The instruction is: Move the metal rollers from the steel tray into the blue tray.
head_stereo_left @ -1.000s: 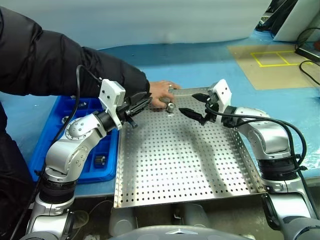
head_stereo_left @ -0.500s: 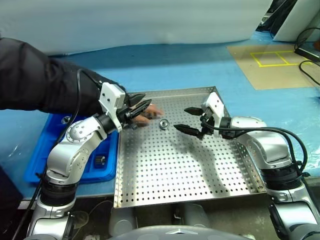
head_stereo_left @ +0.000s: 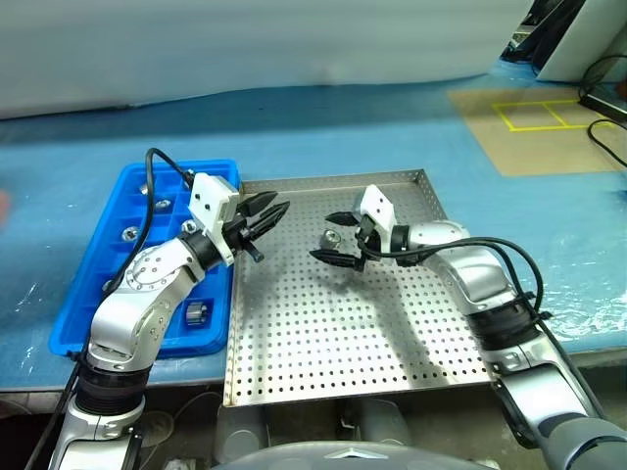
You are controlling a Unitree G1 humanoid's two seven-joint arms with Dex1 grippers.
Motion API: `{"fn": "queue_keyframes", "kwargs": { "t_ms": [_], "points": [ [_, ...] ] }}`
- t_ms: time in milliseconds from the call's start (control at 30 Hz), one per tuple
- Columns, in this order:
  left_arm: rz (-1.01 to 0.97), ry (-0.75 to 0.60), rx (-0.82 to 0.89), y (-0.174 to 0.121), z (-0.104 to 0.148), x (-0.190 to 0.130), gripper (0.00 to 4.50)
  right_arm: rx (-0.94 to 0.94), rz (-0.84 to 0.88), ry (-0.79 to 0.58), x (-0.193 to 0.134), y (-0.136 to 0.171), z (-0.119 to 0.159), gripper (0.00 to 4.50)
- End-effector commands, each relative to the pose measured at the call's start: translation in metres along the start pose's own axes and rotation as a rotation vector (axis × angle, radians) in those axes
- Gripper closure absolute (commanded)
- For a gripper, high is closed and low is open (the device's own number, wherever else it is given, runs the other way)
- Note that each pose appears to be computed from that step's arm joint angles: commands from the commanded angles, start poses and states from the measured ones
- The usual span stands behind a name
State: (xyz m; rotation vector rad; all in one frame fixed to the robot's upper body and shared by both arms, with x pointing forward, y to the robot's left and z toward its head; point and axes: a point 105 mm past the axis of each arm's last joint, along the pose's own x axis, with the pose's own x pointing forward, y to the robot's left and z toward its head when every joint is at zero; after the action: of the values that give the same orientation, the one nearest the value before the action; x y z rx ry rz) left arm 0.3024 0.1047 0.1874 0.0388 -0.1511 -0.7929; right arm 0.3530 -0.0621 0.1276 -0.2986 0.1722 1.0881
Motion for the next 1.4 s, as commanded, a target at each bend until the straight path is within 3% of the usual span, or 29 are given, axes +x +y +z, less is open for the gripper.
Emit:
{"fn": "queue_keyframes", "kwargs": {
  "t_ms": [33,833,1133,1267,1400],
  "points": [
    [0.034,-0.043,0.039,0.003,0.010,-0.004,3.08,-0.042,-0.031,-0.040,-0.001,-0.010,0.009,0.04],
    [0.047,-0.043,0.054,0.009,0.011,-0.002,3.08,0.091,-0.047,0.051,0.024,-0.010,-0.048,0.04],
    [0.054,-0.045,0.062,0.009,0.017,0.000,3.08,0.052,-0.045,0.033,0.021,-0.011,-0.039,2.81],
    [0.066,-0.054,0.070,0.013,0.024,-0.005,3.08,0.025,-0.015,-0.001,0.017,-0.011,-0.020,2.84],
    [0.072,-0.084,0.088,0.024,0.040,-0.018,3.08,-0.027,0.098,-0.081,0.018,0.002,0.022,2.84]
  ]
}}
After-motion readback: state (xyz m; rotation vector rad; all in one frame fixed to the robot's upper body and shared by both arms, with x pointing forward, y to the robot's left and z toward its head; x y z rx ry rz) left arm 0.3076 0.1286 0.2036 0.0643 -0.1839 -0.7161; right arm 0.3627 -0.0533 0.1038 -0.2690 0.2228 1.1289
